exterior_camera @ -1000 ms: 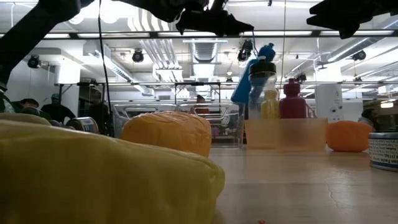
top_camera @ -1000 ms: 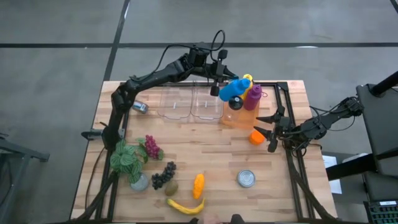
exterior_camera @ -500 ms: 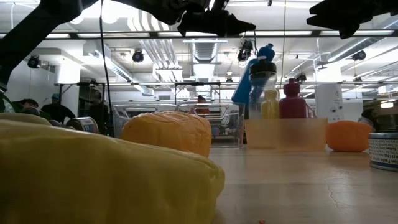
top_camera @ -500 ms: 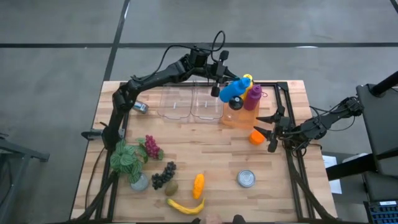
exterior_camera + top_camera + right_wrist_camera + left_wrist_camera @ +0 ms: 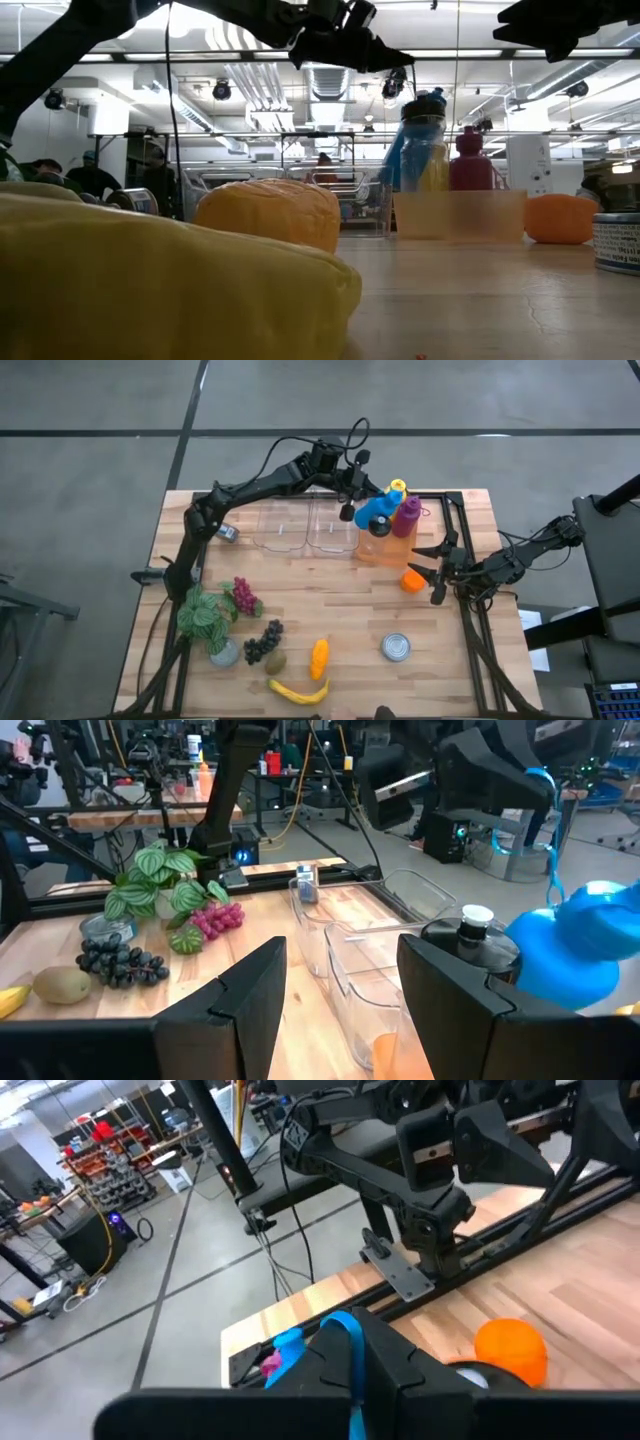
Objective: Pick & Place Food Item
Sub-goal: Put the blue water bottle into the orange bin
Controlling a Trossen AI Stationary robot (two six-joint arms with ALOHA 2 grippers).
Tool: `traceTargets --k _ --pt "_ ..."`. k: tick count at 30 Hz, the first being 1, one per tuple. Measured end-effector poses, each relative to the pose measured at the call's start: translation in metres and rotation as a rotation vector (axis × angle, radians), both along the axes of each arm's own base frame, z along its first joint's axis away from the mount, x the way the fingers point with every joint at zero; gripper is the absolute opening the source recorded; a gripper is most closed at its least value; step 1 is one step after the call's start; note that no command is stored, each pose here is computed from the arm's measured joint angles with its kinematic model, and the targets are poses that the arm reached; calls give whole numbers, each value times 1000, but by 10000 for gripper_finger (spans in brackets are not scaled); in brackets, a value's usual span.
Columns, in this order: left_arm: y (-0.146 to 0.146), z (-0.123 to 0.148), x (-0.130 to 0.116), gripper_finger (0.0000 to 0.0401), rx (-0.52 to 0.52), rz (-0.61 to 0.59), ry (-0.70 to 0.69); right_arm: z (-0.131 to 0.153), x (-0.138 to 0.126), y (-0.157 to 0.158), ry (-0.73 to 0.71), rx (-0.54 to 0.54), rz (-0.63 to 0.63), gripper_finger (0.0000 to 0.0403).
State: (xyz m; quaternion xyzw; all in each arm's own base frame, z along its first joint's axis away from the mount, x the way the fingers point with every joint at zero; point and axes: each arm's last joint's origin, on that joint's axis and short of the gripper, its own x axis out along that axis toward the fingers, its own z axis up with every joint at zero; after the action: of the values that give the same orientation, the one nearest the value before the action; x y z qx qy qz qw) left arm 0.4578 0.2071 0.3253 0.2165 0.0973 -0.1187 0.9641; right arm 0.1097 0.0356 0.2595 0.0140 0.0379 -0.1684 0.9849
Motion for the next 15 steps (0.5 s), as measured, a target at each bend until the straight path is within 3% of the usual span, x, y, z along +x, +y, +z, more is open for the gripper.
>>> traceTargets --k 15 --pt "-4 1 4 3 -14 -41 -22 0 0 0 1 -1 0 190"
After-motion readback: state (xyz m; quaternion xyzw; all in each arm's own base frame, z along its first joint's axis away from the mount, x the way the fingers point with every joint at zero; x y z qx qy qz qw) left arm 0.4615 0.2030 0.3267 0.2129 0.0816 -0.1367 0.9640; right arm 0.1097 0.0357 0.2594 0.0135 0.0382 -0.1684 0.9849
